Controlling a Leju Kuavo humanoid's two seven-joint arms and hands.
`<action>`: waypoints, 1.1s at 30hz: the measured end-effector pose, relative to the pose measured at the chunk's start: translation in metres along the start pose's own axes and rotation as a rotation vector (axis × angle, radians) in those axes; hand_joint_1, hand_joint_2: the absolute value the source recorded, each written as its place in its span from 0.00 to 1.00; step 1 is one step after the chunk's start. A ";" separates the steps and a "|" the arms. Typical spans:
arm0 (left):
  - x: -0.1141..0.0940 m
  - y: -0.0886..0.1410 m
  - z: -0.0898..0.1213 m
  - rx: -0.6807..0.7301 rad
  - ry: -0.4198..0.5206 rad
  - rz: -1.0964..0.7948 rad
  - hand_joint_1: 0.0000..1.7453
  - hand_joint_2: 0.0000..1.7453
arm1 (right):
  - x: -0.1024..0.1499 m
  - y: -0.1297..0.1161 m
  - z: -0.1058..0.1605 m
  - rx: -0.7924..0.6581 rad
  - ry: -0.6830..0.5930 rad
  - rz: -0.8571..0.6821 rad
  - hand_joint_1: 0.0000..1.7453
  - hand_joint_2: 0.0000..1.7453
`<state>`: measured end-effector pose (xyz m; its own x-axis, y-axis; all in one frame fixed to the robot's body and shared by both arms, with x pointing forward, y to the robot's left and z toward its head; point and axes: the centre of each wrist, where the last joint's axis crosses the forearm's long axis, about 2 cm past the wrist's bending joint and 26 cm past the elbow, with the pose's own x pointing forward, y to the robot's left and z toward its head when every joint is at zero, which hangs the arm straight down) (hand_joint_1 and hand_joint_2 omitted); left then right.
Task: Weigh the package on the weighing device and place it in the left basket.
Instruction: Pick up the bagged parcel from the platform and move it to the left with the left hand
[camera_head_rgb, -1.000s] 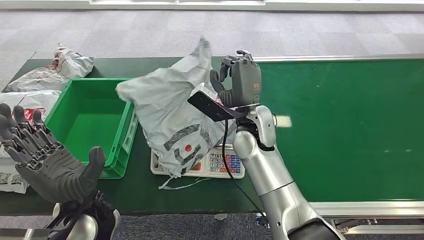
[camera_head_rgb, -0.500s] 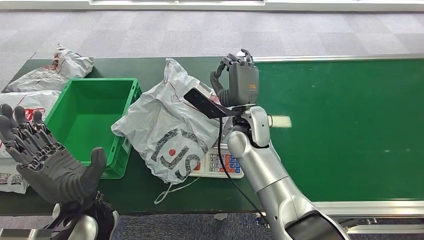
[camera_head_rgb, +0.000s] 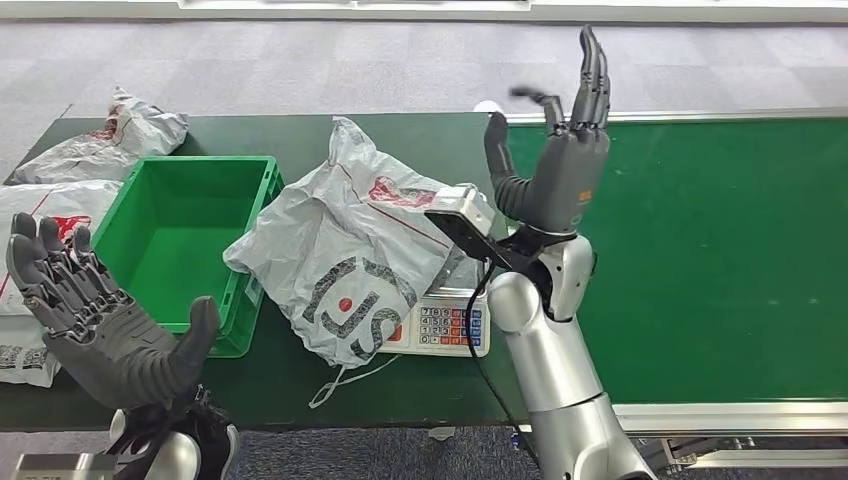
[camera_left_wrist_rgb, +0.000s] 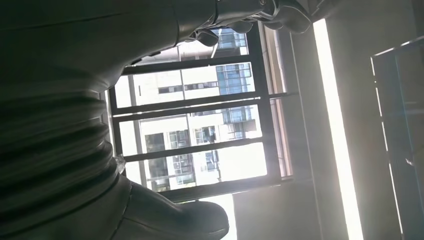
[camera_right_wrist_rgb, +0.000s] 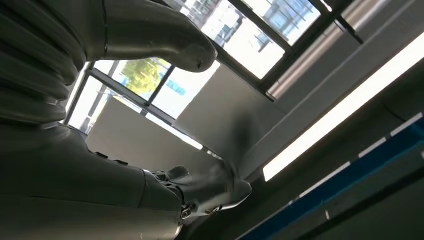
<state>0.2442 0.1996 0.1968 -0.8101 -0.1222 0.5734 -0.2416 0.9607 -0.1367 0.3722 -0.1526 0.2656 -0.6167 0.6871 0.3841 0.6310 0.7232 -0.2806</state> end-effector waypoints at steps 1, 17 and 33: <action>-0.002 -0.001 0.000 -0.019 0.000 -0.011 0.00 1.00 | 0.000 -0.010 -0.002 -0.059 -0.009 -0.020 0.00 1.00; -0.134 -0.061 -0.086 -0.920 0.151 -0.972 0.00 1.00 | 0.048 -0.134 -0.006 -0.626 -0.188 -0.217 0.00 1.00; -0.169 -0.064 -0.117 -1.454 0.292 -1.358 0.00 1.00 | 0.058 -0.117 0.005 -0.549 -0.177 -0.287 0.00 1.00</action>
<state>0.4588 0.1884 0.2033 -0.3772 -0.9105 -0.1691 0.1462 -0.2389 0.9600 0.2603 -0.1964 0.3160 -0.8354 0.5066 0.2131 0.5496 0.7715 0.3207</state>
